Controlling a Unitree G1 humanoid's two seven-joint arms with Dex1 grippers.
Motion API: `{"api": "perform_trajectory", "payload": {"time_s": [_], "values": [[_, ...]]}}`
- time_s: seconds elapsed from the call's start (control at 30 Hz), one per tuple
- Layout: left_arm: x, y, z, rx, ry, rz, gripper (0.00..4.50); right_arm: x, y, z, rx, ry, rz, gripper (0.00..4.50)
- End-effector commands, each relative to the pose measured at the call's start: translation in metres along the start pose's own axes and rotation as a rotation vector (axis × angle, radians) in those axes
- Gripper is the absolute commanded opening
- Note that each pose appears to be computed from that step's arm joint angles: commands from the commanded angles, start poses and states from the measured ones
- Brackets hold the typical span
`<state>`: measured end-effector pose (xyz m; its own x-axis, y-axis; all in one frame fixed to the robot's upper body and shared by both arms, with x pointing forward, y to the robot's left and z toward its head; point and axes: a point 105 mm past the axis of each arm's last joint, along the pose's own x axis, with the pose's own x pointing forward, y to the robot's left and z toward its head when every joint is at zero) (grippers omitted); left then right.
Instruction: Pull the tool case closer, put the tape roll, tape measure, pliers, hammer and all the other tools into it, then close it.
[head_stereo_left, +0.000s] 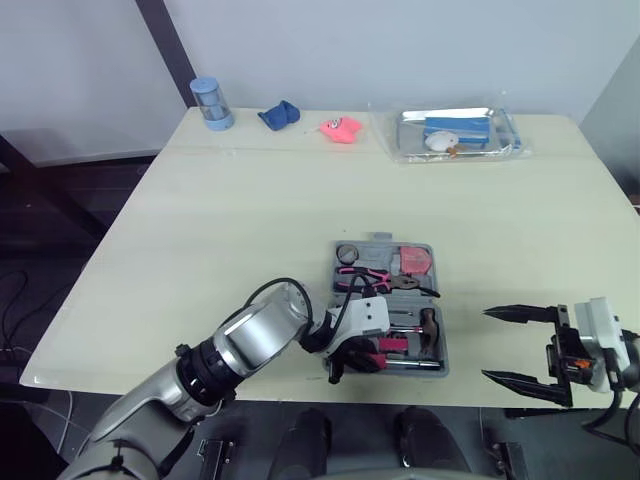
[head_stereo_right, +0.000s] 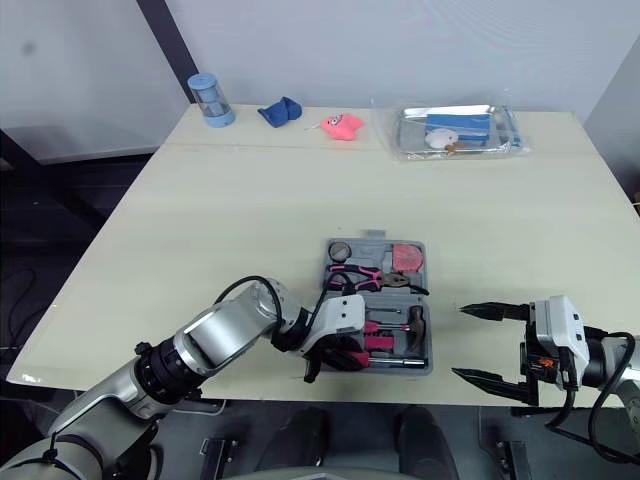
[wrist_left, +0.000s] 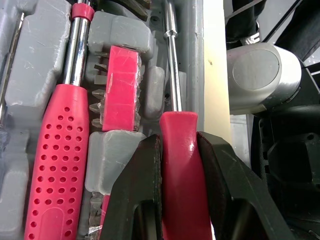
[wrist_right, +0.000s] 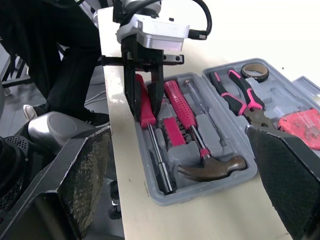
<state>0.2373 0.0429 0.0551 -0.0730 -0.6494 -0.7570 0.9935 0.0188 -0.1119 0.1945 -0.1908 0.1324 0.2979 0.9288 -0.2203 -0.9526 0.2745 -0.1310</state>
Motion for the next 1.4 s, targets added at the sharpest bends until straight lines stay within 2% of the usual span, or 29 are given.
{"api": "perform_trajectory", "payload": {"time_s": [0.03, 0.13, 0.17, 0.83, 1.0, 1.23, 1.33, 1.4], "values": [[0.002, -0.003, 0.0, 0.005, -0.001, -0.016, 2.31, -0.003, -0.001, 0.009, -0.041, -0.008, -0.005, 4.5], [-0.001, -0.001, 0.0, 0.013, -0.001, -0.002, 3.52, -0.002, -0.001, 0.008, -0.04, -0.009, -0.007, 4.5], [-0.002, -0.001, 0.001, 0.016, 0.001, 0.0, 3.73, -0.002, -0.001, 0.009, -0.041, -0.01, -0.007, 4.5], [-0.051, -0.001, 0.011, 0.093, -0.014, 0.035, 3.73, 0.004, -0.005, 0.007, -0.048, -0.025, -0.016, 4.5], [-0.063, -0.003, 0.013, 0.103, -0.091, 0.02, 3.73, 0.003, -0.006, 0.007, -0.051, -0.028, -0.019, 4.5], [-0.069, -0.002, 0.016, 0.206, -0.331, 0.036, 3.73, 0.005, -0.008, 0.006, -0.055, -0.035, -0.021, 4.5], [-0.066, 0.003, 0.01, 0.182, -0.385, 0.054, 2.93, 0.007, -0.01, 0.006, -0.06, -0.039, -0.022, 4.5], [-0.064, 0.009, 0.007, 0.175, -0.414, 0.075, 1.92, 0.008, -0.011, 0.006, -0.063, -0.042, -0.022, 4.5]]}}
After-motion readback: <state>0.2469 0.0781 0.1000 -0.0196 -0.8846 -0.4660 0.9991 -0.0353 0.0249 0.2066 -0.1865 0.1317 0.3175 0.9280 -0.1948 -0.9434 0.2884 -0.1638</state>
